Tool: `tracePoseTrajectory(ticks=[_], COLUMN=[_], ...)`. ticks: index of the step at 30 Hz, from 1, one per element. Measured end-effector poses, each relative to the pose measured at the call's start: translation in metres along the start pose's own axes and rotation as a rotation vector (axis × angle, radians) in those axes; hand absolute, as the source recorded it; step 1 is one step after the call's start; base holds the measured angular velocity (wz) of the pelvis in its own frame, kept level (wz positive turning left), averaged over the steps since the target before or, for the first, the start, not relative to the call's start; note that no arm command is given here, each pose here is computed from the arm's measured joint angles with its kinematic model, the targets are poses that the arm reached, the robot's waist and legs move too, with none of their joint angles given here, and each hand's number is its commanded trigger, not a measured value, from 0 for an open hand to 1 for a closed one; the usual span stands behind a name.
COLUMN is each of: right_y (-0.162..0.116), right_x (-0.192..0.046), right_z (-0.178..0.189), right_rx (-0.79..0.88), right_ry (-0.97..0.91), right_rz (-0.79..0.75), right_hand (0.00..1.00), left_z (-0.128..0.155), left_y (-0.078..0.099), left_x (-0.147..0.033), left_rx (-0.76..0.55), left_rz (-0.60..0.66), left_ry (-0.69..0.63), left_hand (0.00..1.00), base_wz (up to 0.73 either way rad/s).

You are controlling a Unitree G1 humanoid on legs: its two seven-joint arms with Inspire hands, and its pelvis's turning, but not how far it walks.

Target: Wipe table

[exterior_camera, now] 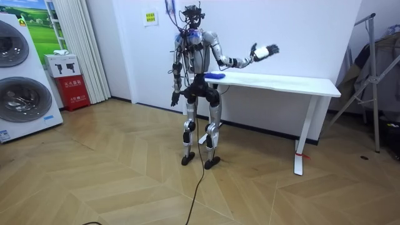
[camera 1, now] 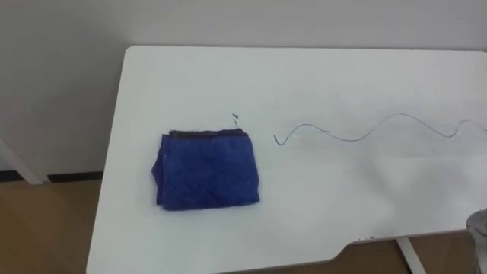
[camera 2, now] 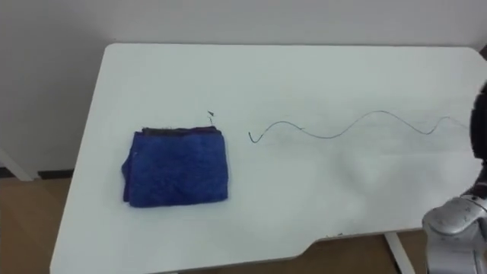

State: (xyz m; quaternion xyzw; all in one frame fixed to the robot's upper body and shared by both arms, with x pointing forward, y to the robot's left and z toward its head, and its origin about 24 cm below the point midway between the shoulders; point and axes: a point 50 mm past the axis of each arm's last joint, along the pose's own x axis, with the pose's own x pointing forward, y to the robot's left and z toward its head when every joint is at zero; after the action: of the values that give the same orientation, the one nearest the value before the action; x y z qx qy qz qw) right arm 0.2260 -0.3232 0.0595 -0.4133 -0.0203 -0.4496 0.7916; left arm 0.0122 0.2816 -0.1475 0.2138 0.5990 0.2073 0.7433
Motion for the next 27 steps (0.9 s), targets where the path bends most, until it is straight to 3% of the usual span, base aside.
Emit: tracePoseTrajectory(ticks=[12,19,27], right_y=[0.019,0.032,0.056], right_x=[-0.030,-0.056,-0.103], right_z=[0.093,0.119,0.134], right_rx=[-0.024,-0.026,-0.039], right_ry=[-0.527,-0.677,-0.847], right_rz=[0.157,0.306,0.516], right_hand=[0.00,0.00,0.00], left_z=[0.005,0.013,0.034], left_y=[-0.015,-0.019,-0.025], left_x=[-0.003,-0.003,-0.002], left_rx=[0.087,0.107,0.121], left_rz=[-0.051,-0.063,-0.085], left_ry=[-0.034,-0.068,-0.146], left_hand=[0.00,0.00,0.00], base_wz=[0.08,0.01,0.04])
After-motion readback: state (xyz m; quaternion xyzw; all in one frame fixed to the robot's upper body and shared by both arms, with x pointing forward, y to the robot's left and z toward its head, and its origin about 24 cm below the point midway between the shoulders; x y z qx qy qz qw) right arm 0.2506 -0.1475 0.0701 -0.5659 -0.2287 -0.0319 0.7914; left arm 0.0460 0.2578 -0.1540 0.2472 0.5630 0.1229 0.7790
